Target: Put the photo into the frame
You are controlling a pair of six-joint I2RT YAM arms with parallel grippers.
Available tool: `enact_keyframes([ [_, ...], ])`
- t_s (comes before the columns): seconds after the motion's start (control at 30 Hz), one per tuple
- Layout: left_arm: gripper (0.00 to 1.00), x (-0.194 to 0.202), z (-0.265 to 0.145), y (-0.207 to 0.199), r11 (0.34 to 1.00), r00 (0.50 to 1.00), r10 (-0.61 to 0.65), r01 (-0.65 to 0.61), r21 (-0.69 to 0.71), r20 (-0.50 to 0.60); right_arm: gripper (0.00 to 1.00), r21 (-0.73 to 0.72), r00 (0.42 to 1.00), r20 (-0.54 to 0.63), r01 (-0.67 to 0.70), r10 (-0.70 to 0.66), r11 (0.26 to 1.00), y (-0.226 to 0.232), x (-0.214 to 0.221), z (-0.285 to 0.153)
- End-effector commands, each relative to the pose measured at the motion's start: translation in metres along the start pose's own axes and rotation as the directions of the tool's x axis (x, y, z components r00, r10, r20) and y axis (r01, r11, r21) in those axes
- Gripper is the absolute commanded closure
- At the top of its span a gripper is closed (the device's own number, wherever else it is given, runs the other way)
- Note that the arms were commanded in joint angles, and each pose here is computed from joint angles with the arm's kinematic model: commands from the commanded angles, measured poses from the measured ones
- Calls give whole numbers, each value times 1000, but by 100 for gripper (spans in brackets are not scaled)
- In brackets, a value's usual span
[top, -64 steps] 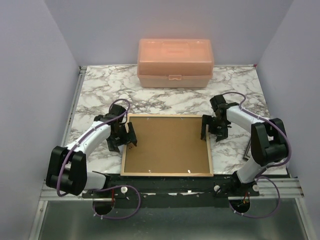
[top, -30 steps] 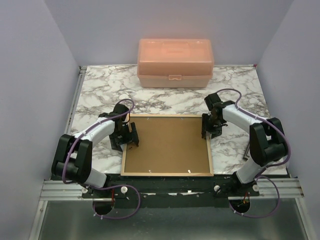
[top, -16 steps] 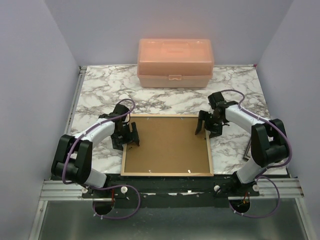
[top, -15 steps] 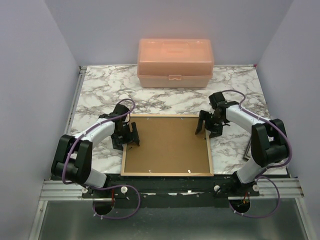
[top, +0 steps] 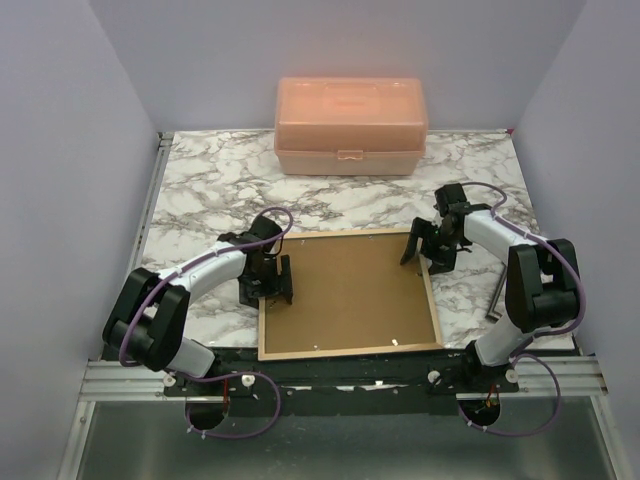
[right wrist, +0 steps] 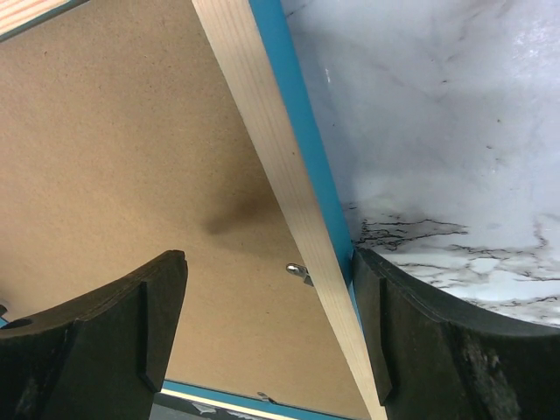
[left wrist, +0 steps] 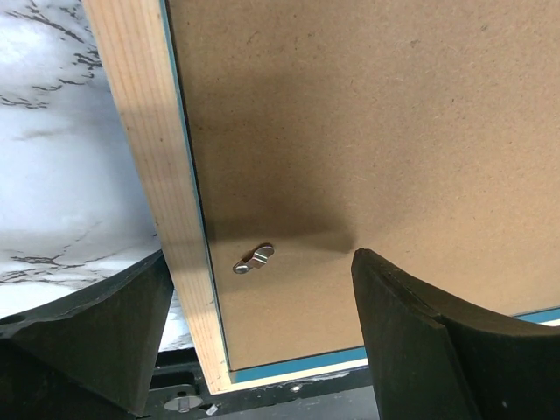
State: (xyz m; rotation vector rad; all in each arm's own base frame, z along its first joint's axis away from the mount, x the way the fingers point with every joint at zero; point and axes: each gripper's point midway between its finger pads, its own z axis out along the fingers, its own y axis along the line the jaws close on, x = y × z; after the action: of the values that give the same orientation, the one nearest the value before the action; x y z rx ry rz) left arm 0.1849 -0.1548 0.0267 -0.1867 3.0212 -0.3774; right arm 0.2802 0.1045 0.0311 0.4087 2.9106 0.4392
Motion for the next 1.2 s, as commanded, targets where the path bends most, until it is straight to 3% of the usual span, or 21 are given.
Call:
enact_keyframes([
  [0.0, 19, 3, 3, -20, 998, 999, -43, 44, 48, -15, 18, -84, 999, -51, -9, 5, 996, 16, 14, 4],
  [0.13, 19, 5, 3, 4, 996, 998, -62, 62, -69, 14, 18, -76, 999, -50, -7, 4, 997, 13, 15, 4],
  [0.37, 24, 2, 2, 19, 989, 997, -58, 65, -134, 53, 18, -80, 998, -62, -10, 5, 997, 12, 20, 8],
  [0.5, 35, -2, 1, 18, 989, 996, -55, 64, -135, 70, 18, -78, 998, -66, -10, 4, 997, 10, 22, 10],
  [0.6, 37, -4, -1, 18, 989, 996, -54, 63, -135, 72, 18, -75, 998, -70, -9, 4, 997, 9, 23, 11],
  [0.83, 64, -6, -3, 27, 983, 995, -35, 51, -176, 96, 18, -77, 997, -81, -7, 1, 997, 8, 25, 14],
  [1.03, 98, -9, 0, 31, 982, 995, -45, 61, -180, 92, 18, -85, 996, -94, -7, -1, 996, 8, 29, 16],
  [1.17, 100, -11, -2, 33, 983, 994, -52, 68, -173, 101, 18, -82, 995, -99, -6, -2, 997, 6, 30, 18],
])
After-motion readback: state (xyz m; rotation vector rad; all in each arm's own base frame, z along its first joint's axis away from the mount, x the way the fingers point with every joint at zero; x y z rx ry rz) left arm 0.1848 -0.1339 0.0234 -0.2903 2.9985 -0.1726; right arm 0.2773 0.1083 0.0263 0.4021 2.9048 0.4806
